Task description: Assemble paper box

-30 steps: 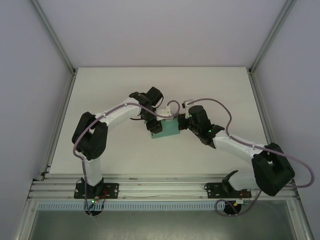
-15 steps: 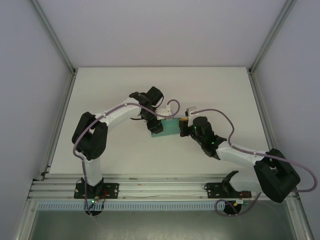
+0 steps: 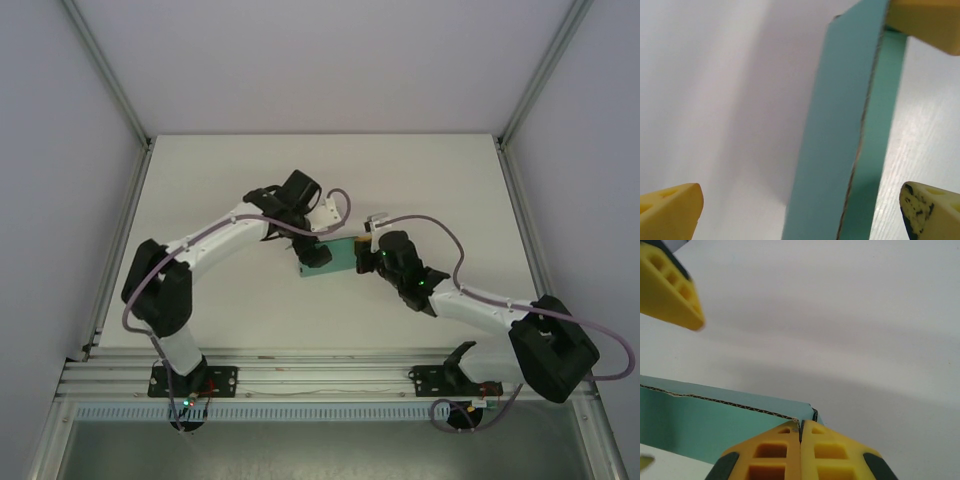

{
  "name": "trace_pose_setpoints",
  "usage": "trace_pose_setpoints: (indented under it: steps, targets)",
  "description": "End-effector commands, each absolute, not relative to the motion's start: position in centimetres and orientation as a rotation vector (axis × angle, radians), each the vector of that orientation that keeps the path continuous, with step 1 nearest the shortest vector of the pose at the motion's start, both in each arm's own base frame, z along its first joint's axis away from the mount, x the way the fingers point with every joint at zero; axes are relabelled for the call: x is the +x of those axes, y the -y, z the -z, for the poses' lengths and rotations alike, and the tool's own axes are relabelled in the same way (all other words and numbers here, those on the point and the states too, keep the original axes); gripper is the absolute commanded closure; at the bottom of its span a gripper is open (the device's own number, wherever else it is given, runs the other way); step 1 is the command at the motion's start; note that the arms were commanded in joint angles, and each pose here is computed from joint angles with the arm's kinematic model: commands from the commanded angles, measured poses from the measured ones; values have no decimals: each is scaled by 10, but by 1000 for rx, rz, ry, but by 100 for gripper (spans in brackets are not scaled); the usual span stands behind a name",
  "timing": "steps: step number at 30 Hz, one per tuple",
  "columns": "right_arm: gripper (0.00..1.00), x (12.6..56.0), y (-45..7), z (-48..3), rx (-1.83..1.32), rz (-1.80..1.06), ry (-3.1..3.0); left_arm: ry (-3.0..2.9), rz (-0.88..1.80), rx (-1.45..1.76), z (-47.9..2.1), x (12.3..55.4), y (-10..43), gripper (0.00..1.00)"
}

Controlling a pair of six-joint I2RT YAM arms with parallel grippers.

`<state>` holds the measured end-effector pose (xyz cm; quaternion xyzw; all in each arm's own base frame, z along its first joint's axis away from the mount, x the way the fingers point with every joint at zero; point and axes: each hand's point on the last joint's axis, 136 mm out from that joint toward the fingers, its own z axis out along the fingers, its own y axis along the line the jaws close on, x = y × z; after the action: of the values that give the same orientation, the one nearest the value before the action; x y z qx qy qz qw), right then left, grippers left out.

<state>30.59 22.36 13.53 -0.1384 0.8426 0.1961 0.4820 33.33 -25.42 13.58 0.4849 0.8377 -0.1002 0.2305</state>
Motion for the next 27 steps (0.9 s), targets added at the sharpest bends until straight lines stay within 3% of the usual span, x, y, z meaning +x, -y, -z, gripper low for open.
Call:
trace_pose_setpoints:
  steps: [1, 5, 15, 27]
  targets:
    - [100, 296, -214, -104, -347, -394, -2192, -2376, 73, 1039, -150, 347, 223, 0]
    - [100, 296, -216, -106, -352, -395, -2201, -2429, -26, 812, -154, 341, 193, 5]
    - [100, 295, -218, -102, -352, -390, -2249, -2458, 147, 769, -150, 326, 206, 66]
    - [100, 292, -222, -106, -378, -415, -2248, -2468, 133, 797, -140, 333, 210, 70]
